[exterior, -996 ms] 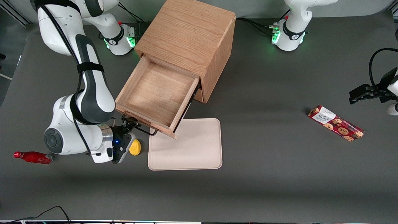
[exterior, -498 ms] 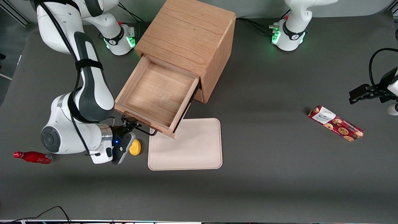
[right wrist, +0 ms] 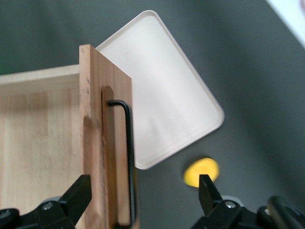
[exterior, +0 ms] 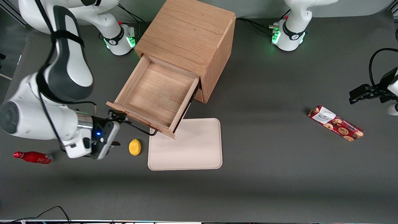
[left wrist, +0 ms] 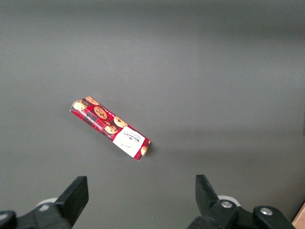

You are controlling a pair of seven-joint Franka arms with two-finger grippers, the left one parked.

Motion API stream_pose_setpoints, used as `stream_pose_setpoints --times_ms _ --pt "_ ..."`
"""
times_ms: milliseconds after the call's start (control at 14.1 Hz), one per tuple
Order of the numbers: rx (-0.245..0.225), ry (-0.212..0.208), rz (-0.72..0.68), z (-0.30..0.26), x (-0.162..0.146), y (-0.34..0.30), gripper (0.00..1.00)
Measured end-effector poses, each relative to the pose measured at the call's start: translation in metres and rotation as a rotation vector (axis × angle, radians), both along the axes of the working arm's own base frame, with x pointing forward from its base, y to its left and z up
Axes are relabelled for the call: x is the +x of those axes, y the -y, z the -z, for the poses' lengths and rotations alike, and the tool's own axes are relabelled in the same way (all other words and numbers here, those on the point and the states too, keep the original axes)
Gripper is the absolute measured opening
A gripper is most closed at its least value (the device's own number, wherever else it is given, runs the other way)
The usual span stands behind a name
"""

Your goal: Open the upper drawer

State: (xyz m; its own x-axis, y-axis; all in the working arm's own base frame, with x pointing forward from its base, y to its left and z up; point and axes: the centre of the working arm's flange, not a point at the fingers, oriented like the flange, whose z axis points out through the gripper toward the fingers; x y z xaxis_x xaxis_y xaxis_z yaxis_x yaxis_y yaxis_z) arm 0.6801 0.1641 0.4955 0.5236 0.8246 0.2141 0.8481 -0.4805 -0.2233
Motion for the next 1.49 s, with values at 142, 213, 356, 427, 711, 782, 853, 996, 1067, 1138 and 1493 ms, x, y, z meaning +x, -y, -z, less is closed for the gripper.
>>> stream_pose_setpoints --times_ms 142,213,356,427,711,782,853,996,1067,1138,1493 --pt "-0.020 0.041 0.006 -0.023 -0.003 0.012 1.00" --pt "-0.027 0.041 0.046 -0.031 -0.006 0.013 1.00" --pt "-0.060 -0.017 0.202 -0.042 -0.013 0.015 1.00" --pt "-0.088 -0.048 0.299 -0.046 -0.017 0.016 1.00" --pt "-0.236 -0.155 0.716 -0.067 -0.043 0.010 1.00" --pt "-0.254 -0.166 0.784 -0.072 -0.051 0.013 1.00" --pt "-0.272 -0.167 0.827 -0.077 -0.059 0.022 1.00" --pt "-0.297 -0.174 0.890 -0.084 -0.079 0.048 1.00" --pt "-0.300 -0.180 0.928 -0.084 -0.091 0.062 1.00" --pt "-0.299 -0.178 0.961 -0.081 -0.103 0.078 1.00" --pt "-0.356 -0.125 1.065 -0.070 -0.135 0.121 1.00"
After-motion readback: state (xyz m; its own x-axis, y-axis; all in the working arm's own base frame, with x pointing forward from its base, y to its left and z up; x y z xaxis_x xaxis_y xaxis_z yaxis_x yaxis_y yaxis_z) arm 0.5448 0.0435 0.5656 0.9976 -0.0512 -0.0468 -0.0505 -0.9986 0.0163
